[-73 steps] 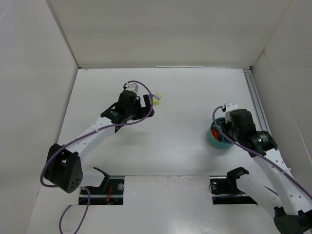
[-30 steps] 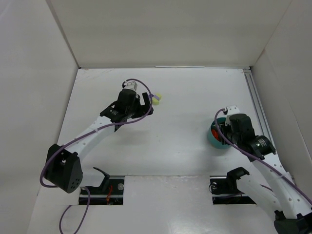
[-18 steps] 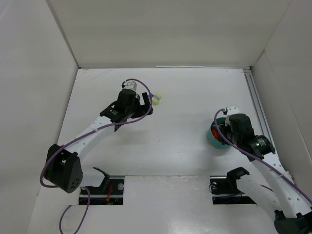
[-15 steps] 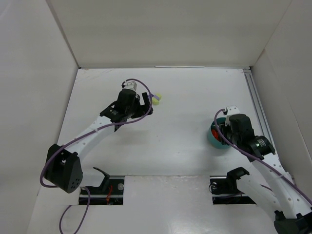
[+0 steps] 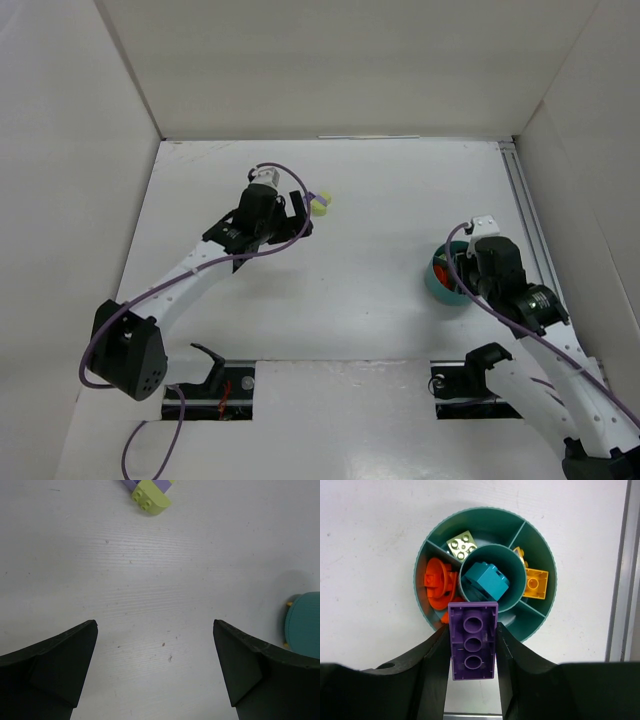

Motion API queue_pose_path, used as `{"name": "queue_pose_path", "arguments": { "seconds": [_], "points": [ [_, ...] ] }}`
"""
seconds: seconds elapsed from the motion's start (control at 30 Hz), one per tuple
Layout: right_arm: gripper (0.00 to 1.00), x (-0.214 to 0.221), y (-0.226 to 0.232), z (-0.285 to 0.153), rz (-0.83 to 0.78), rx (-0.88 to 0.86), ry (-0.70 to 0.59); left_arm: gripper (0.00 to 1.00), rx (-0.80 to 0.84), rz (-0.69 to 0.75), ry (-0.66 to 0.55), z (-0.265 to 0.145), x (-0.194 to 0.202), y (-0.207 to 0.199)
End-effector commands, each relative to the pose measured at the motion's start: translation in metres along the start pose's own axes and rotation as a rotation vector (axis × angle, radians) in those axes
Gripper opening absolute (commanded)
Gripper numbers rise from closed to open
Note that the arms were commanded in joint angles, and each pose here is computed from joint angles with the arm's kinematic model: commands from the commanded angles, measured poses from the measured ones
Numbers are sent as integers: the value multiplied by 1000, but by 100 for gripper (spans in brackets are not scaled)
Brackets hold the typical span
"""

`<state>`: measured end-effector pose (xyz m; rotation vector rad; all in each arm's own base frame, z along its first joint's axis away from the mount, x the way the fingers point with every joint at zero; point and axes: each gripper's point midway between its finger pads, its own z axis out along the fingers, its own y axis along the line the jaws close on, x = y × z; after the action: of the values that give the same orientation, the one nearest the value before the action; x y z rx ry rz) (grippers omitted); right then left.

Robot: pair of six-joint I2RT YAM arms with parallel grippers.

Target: Sort the legos into containers by color

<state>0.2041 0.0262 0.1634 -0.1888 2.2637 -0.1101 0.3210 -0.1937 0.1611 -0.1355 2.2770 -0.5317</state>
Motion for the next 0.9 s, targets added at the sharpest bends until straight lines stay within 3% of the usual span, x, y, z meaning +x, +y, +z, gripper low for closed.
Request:
{"name": "queue_pose_path", "arguments": {
  "seconds": [0.0,0.27,0.4,0.7,0.87],
  "points": [
    [19,-18,-5,2,44,32,-84,100,8,-11,-37,-8,-8,-1],
    [22,-4,-15,8,76,106,-60,100,7,-11,-36,-11,-11,-2],
    [25,-10,-20,8,121,138,-123,100,7,-11,-36,-11,-11,-2],
    [36,-10,-27,5,163,169,-181,100,-1,-11,-40,-13,-12,-1],
    [48,-7,-26,7,169,169,-172,100,4,-11,-47,-16,-13,-2]
  ]
}}
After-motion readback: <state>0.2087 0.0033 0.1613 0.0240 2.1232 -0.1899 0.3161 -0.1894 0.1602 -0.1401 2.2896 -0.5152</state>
